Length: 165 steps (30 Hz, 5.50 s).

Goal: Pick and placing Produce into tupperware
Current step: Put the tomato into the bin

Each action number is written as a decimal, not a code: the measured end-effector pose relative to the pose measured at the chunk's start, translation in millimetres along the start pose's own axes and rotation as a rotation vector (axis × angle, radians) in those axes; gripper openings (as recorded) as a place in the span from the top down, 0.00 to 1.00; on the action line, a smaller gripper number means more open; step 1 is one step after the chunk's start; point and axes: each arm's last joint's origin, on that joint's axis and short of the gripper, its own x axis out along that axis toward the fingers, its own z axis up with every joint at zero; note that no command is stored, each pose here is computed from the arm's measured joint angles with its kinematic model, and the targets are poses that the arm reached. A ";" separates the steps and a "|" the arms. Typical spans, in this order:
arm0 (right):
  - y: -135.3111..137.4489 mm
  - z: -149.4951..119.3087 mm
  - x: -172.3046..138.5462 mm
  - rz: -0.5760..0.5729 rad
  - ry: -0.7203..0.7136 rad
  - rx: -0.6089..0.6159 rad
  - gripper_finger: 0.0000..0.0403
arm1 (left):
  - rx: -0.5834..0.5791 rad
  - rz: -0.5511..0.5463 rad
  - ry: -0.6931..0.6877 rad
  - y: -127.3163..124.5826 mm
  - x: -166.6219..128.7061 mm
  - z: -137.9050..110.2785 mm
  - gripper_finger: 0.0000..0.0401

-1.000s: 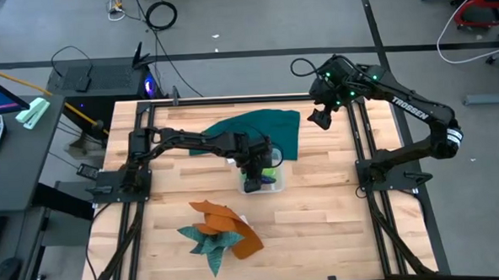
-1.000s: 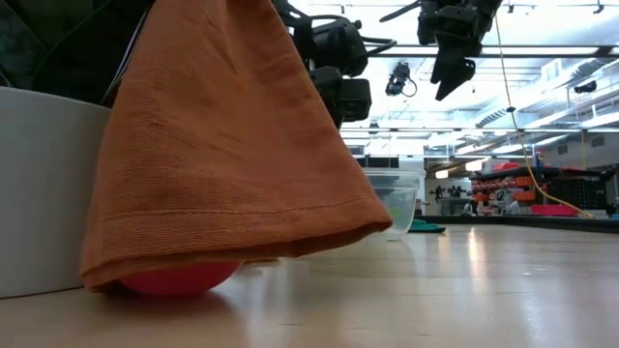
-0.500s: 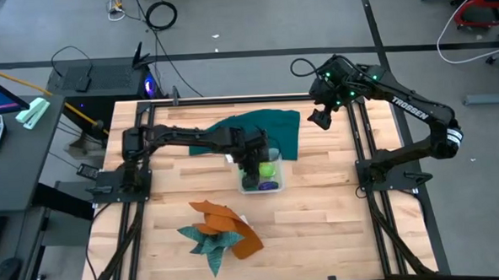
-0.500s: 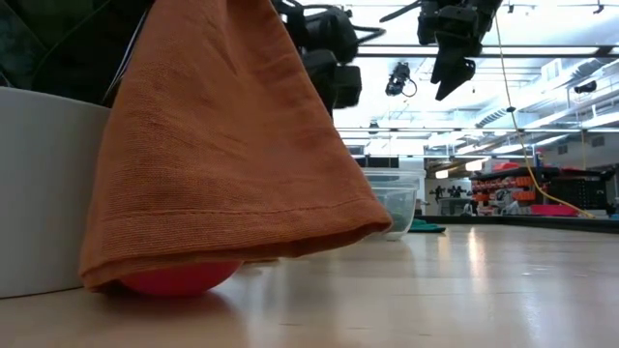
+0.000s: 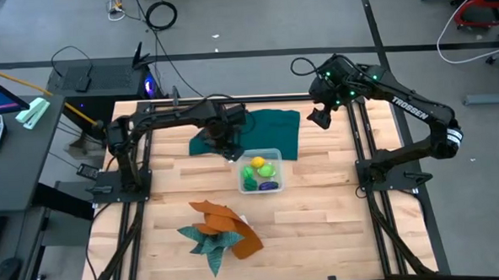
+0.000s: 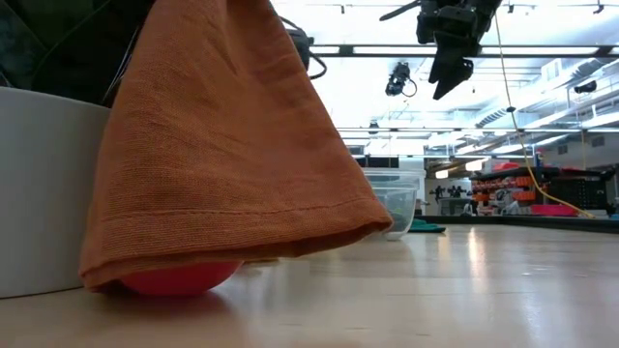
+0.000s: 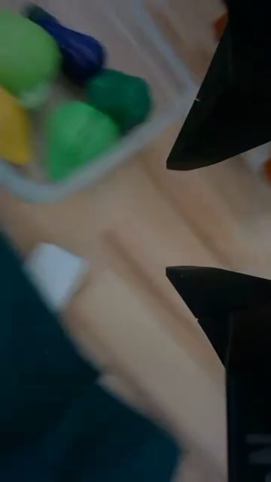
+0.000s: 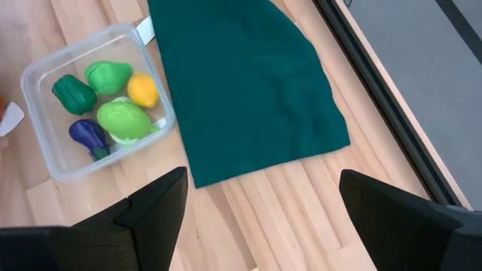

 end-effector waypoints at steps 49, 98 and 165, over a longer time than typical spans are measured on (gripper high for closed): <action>-1.1 7.3 -0.3 -0.012 -0.074 -0.017 0.24 | -0.257 -0.071 0.418 -4.4 21.9 -41.3 0.44; -0.9 5.8 0.0 -0.009 -0.059 -0.006 0.24 | -0.250 -0.106 0.359 -7.9 23.8 -35.2 0.48; 201.8 -152.1 41.0 0.174 -0.042 -0.133 0.24 | 0.196 -0.036 0.290 -1.2 23.7 -34.9 0.52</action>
